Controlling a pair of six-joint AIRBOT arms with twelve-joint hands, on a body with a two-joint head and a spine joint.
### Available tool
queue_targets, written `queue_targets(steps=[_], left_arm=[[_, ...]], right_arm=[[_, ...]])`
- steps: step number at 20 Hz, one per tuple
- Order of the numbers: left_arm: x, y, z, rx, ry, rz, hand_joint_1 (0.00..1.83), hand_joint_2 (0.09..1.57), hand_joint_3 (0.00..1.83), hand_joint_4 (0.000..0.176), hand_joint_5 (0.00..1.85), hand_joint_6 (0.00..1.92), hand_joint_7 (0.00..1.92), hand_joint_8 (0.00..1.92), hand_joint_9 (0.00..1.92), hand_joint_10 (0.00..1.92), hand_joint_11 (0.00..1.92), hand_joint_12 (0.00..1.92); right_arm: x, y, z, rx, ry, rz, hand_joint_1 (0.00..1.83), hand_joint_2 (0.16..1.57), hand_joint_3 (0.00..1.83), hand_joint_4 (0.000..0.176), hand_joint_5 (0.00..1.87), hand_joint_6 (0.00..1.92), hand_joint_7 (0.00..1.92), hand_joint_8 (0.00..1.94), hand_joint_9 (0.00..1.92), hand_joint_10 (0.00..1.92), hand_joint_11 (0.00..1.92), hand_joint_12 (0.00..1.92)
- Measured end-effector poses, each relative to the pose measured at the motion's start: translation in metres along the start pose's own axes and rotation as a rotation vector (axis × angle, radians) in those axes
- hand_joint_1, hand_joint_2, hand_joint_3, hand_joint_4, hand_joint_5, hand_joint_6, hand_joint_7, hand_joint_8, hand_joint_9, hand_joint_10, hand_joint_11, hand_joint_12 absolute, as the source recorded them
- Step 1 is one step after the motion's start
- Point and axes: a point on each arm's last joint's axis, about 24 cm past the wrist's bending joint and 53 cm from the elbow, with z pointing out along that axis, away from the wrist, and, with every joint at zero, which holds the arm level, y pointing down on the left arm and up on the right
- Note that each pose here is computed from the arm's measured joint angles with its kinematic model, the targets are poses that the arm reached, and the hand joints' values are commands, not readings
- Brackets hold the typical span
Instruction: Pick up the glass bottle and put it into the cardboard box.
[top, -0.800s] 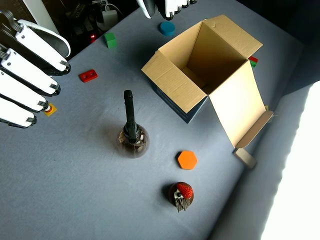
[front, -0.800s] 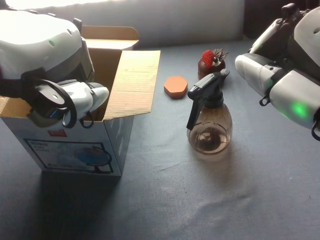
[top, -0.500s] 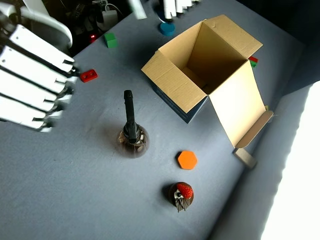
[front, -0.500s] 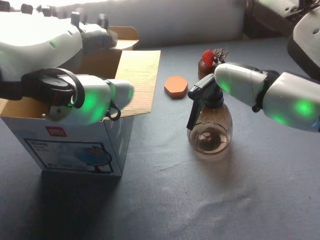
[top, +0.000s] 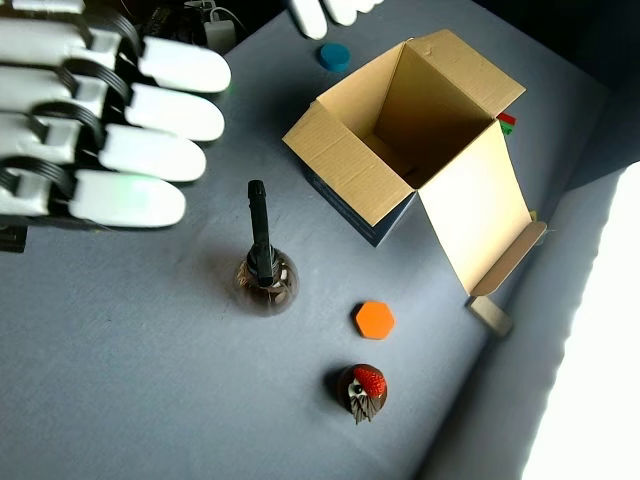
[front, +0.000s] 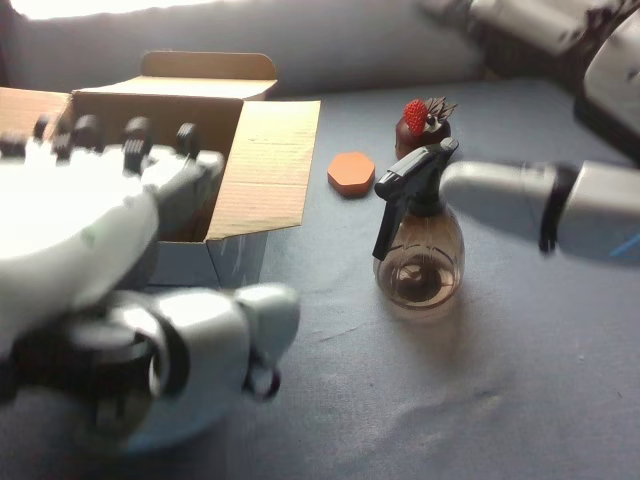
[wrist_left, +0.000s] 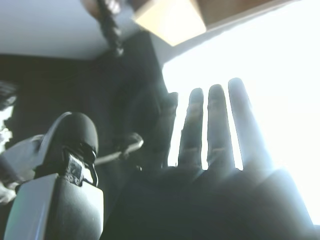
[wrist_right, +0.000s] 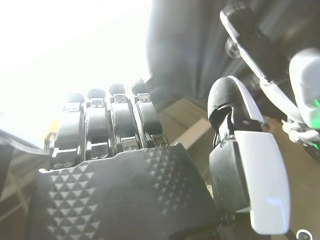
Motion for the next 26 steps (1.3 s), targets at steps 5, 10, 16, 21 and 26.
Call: queue_targets(steps=[5,10,16,21,26], left_arm=[[0.035,0.023,-0.017,-0.089,0.064,-0.017,0.0,1.21,0.0,0.042,0.04,0.01,0.05,0.0,0.06,0.0,0.0,0.3],[0.058,0.038,-0.016,-0.131,0.105,0.003,0.0,1.21,0.0,0.043,0.04,0.0,0.05,0.0,0.06,0.0,0.0,0.38],[0.08,0.059,0.004,-0.163,0.133,-0.026,0.0,1.21,0.0,0.044,0.02,0.0,0.05,0.0,0.07,0.0,0.0,0.39],[0.104,0.052,0.026,-0.12,0.164,-0.031,0.0,1.21,0.0,0.043,0.02,0.0,0.05,0.0,0.07,0.0,0.0,0.38],[0.127,0.046,0.035,-0.088,0.201,-0.014,0.0,1.21,0.0,0.044,0.0,0.0,0.02,0.0,0.04,0.0,0.0,0.3]], right_arm=[[0.018,-0.008,0.006,-0.018,0.166,0.047,0.37,1.1,0.0,0.0,0.07,0.02,0.05,0.0,0.01,0.02,0.0,0.0],[0.03,-0.018,0.024,0.033,0.278,0.042,1.03,1.0,0.0,0.0,0.01,0.0,0.0,0.0,0.0,0.0,0.0,0.0],[0.015,-0.05,0.039,0.154,0.282,0.05,1.18,1.01,0.0,0.0,0.0,0.0,0.0,0.0,0.0,0.0,0.0,0.0],[0.035,-0.063,0.054,0.195,0.335,0.078,1.21,1.03,0.0,0.0,0.0,0.0,0.0,0.0,0.0,0.0,0.0,0.0],[0.056,-0.076,0.063,0.22,0.382,0.08,1.18,1.04,0.0,0.0,0.0,0.0,0.0,0.0,0.0,0.0,0.0,0.0]])
